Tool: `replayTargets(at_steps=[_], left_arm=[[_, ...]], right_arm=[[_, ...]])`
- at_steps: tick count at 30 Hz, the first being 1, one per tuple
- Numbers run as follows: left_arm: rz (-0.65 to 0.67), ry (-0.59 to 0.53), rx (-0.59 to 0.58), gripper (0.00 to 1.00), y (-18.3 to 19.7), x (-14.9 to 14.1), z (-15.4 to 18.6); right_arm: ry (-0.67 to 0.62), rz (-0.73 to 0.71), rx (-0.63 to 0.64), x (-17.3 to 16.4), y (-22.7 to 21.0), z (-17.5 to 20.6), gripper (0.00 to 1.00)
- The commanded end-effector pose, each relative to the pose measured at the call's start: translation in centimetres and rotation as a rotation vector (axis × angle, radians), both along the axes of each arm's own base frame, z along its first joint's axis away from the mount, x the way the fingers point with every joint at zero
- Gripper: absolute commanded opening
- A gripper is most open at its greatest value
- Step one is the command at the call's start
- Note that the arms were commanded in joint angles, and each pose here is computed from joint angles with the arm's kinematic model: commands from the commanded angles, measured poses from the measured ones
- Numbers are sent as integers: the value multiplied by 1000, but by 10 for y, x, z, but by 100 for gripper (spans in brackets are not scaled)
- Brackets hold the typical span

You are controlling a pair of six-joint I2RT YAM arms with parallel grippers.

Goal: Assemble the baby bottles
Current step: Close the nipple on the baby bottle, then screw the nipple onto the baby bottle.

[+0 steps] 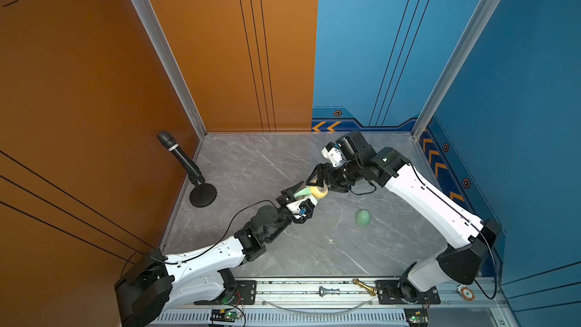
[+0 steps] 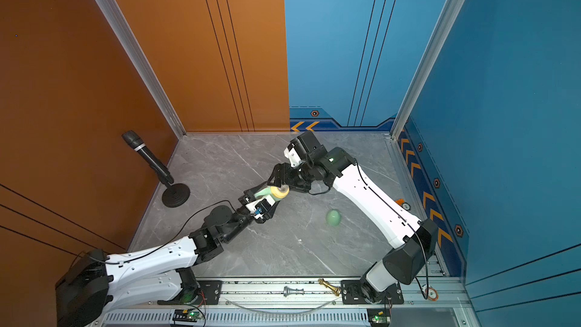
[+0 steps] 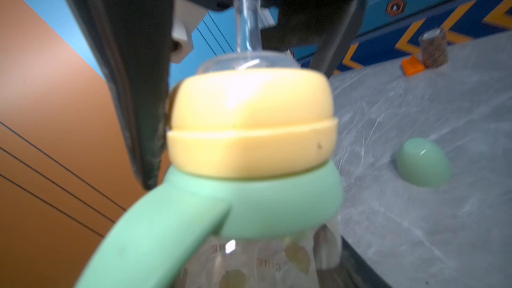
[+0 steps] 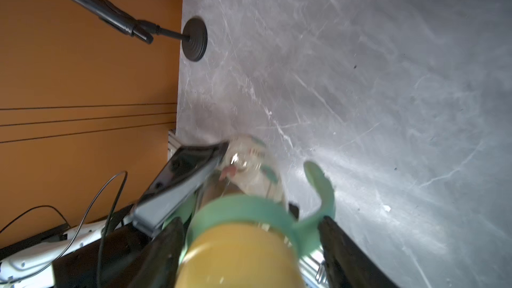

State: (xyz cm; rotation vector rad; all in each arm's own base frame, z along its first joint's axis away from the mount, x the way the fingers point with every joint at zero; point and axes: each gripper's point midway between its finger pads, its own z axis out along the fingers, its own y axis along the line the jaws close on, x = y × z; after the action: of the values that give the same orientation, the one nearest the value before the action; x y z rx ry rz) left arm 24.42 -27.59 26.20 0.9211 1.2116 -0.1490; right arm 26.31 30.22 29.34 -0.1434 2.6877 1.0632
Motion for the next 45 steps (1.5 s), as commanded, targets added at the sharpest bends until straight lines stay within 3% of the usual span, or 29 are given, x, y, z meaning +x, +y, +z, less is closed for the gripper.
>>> replayTargets(at_steps=[1, 8, 10, 12, 14, 15, 17, 19, 21, 25, 27, 40, 45], left_arm=[[-152, -49, -231, 10, -4, -31, 50], [-186, 104, -259, 10, -2, -33, 21], [-242, 162, -276, 10, -1, -35, 21], [-319, 216, -305, 10, 1, -39, 28], [-461, 300, -293, 11, 1, -50, 34], [-504, 340, -288, 11, 1, -52, 36], [-547, 353, -273, 12, 1, -58, 39], [-561, 358, -251, 12, 1, -59, 39], [-573, 369, -227, 12, -1, -60, 36], [-609, 390, -203, 13, -7, -63, 32], [-613, 394, -190, 12, -8, -63, 30], [-613, 374, -103, 11, -17, -75, 15], [-592, 374, -96, 11, -18, -71, 12]], right_arm=[[-47, -88, 58, 12, -15, 39, 88], [-117, -161, 200, 14, -59, 93, 95], [-229, -126, 199, 14, -79, 114, 97], [-388, 37, 110, 8, -94, 111, 100], [-630, 402, -123, -20, -103, 81, 91], [-682, 524, -188, -30, -102, 60, 91], [-851, 827, -223, -58, -97, 37, 99], [-967, 938, -255, -59, -88, 37, 100], [-1018, 1021, -205, -63, -79, 54, 99], [-1028, 1242, -293, -80, -55, 37, 100], [-1043, 1313, -268, -96, -45, 40, 100], [-958, 1352, -238, -95, -17, 23, 100], [-947, 1356, -227, -97, -14, 23, 88]])
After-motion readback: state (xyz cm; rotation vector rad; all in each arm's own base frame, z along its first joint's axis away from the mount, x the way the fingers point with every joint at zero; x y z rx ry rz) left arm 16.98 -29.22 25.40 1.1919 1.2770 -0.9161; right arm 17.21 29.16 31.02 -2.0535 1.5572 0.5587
